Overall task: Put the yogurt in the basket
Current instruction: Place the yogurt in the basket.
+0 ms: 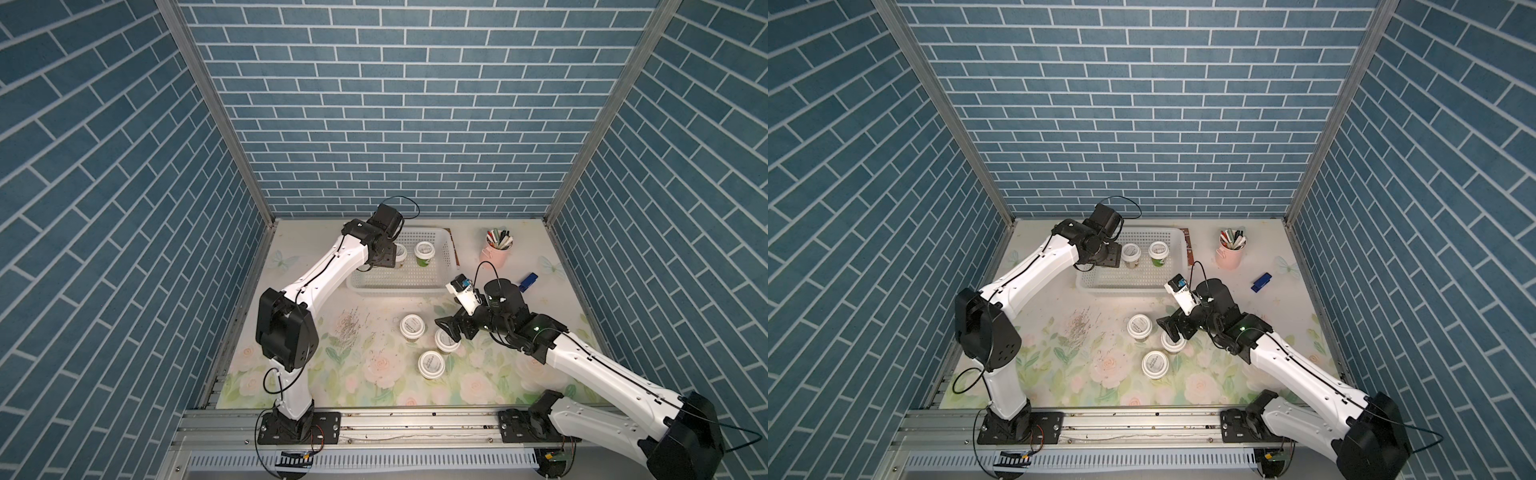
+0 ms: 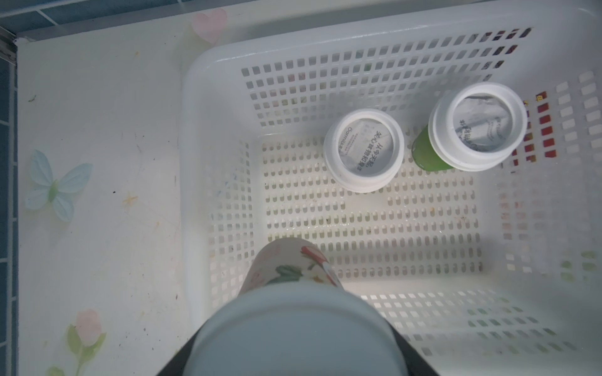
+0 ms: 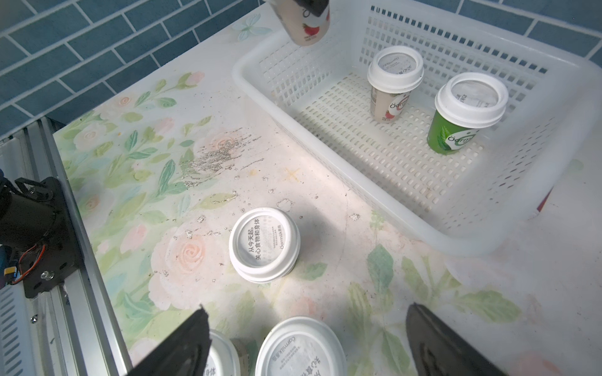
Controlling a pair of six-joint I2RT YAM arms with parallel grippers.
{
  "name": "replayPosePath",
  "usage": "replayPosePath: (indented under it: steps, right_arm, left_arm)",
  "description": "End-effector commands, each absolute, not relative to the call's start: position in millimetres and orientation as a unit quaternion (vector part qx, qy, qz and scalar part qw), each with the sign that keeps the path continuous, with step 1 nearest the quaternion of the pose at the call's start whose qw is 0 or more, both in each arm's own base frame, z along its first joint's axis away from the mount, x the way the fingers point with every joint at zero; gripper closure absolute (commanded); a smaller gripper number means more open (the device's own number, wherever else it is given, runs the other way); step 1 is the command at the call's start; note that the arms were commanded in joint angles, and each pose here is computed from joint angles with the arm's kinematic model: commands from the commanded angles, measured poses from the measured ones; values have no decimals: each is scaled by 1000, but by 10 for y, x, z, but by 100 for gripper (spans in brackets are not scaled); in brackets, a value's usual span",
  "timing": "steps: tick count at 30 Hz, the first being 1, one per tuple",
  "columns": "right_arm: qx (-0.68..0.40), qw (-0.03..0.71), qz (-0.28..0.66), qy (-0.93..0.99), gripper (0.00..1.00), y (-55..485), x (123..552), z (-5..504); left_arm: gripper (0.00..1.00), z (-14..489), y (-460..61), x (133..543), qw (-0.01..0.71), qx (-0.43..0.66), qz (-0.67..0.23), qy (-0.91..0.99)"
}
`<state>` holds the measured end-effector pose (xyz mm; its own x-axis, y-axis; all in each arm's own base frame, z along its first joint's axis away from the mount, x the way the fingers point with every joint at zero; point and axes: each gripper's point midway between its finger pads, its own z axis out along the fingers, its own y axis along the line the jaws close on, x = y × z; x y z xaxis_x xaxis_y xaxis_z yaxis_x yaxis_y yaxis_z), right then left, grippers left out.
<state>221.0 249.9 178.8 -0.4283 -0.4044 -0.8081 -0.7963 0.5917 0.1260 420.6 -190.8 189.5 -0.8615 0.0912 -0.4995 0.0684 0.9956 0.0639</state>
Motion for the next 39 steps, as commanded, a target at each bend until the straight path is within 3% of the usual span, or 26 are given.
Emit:
replayPosePath:
  steps: [1, 14, 39]
  right_arm:
    - [-373, 384, 264, 802, 4, 2563, 2232, 1815]
    - [-389, 363, 265, 804, 3, 2677, 2292, 1732]
    - [-401, 333, 256, 814, 4, 2667, 2263, 1513]
  left_arm:
    - [27, 1787, -1911, 4404, 253, 48, 18, 966]
    - [26, 1475, -1750, 5067, 243, 25, 24, 969]
    - [26, 754, -1750, 5139, 195, 21, 21, 980]
